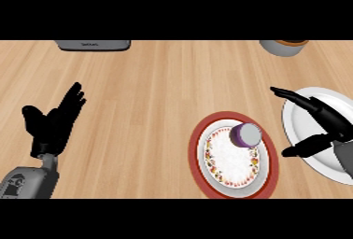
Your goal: Pick the can from the plate and place it in the plate
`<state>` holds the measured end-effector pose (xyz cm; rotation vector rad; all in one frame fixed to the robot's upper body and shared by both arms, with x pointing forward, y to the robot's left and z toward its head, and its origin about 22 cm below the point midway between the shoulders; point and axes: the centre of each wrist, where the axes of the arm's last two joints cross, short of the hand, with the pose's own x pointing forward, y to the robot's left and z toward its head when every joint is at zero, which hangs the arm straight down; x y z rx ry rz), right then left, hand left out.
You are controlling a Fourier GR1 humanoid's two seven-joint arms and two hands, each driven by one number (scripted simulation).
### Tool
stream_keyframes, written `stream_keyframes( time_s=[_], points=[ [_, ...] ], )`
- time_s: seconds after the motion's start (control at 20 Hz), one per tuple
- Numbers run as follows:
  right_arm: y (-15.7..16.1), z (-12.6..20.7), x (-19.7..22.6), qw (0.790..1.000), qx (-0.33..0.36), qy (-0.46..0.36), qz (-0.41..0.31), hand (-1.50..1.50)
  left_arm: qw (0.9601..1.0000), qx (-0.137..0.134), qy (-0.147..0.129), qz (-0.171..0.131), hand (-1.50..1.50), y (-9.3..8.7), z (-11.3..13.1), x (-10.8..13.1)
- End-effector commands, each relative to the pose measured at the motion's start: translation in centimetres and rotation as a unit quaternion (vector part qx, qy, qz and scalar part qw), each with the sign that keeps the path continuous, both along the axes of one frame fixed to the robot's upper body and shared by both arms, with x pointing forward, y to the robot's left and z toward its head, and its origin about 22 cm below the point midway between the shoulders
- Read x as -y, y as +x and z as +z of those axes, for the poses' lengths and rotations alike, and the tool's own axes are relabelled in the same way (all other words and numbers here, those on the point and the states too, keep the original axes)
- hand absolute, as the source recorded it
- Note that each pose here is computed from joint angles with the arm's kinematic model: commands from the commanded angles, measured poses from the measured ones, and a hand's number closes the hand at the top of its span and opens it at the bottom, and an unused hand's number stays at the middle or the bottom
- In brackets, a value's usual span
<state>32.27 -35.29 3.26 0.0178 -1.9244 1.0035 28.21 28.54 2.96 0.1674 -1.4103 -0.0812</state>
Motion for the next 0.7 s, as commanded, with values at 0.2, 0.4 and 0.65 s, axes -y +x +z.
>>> stream_keyframes(
  time_s=[0.2,0.4,0.65],
  points=[
    [0.4,3.5,-2.0,0.993,-0.023,-0.113,0.023,-1.5,0.9999,-0.012,0.002,-0.002,0.0,0.6,-1.1,0.1],
    [0.0,0.6,-3.8,0.985,-0.036,-0.167,0.033,-1.5,1.0,-0.003,0.005,0.006,0.0,0.4,-0.6,0.3],
    [-0.6,1.3,-5.0,0.971,-0.004,-0.237,0.006,-1.5,1.0,-0.004,-0.005,0.003,0.0,0.1,-1.6,0.9]
  ],
)
